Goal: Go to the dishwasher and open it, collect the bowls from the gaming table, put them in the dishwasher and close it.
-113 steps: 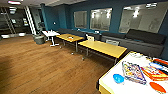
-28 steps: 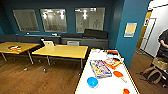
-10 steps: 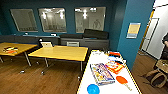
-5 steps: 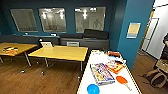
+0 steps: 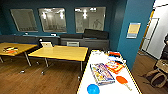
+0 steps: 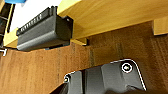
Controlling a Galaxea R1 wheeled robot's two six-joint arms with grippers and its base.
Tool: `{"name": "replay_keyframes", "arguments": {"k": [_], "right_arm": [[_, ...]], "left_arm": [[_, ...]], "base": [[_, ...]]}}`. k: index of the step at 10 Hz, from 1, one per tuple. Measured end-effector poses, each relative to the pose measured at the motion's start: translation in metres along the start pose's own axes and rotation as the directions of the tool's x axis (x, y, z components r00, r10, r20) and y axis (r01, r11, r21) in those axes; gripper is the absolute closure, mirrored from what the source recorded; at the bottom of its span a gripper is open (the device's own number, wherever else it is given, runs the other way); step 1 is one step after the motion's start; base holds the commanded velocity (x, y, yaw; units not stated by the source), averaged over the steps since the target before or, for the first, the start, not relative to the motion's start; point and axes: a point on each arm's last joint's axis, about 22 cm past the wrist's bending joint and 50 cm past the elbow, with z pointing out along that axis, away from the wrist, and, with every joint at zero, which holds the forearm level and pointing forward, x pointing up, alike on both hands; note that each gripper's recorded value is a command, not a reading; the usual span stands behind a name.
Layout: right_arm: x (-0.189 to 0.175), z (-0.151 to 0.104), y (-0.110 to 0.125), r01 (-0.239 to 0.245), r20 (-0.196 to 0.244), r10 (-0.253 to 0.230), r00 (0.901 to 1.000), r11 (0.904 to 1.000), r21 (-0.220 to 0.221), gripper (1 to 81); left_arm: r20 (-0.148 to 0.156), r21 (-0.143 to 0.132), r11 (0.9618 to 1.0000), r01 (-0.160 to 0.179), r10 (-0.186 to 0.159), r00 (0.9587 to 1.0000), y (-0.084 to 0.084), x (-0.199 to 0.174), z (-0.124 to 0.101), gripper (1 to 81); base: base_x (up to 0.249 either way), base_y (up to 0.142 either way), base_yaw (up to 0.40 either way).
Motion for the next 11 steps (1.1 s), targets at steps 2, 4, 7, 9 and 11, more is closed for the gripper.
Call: {"name": "replay_keyframes", "arguments": {"k": [2, 4, 7, 9, 11], "right_arm": [[0.051, -0.031, -0.005, -0.010, -0.054, 0.010, 0.9985, 0.9999, 0.003, 1.0], [0.081, -0.057, -0.007, -0.021, -0.085, 0.020, 0.9962, 0.9998, -0.003, 1.0], [0.123, -0.078, -0.028, -0.043, -0.127, 0.046, 0.9908, 0.9987, 0.026, 1.0], [0.153, -0.092, -0.032, -0.055, -0.136, 0.056, 0.9891, 0.9984, 0.013, 1.0], [0.176, -0.088, -0.056, -0.052, -0.128, 0.056, 0.9902, 0.9979, 0.038, 1.0]], "left_arm": [[-0.001, -0.004, 1.0000, 0.000, 0.000, 1.0000, 0.003, 0.000, 0.001, 1.0], [-0.001, -0.012, 0.9999, 0.001, -0.001, 1.0000, 0.010, 0.001, 0.003, 1.0], [0.004, -0.013, 0.9999, 0.005, -0.005, 1.0000, 0.010, -0.002, 0.003, 1.0], [0.040, -0.013, 0.9997, 0.022, -0.021, 0.9990, 0.011, -0.018, 0.002, 1.0], [0.067, -0.012, 0.9993, 0.036, -0.035, 0.9971, 0.012, -0.029, 0.001, 1.0]], "base": [[0.000, 0.000, 0.000], [0.000, 0.000, 0.000], [0.000, 0.000, 0.000], [0.000, 0.000, 0.000], [0.000, 0.000, 0.000]]}}
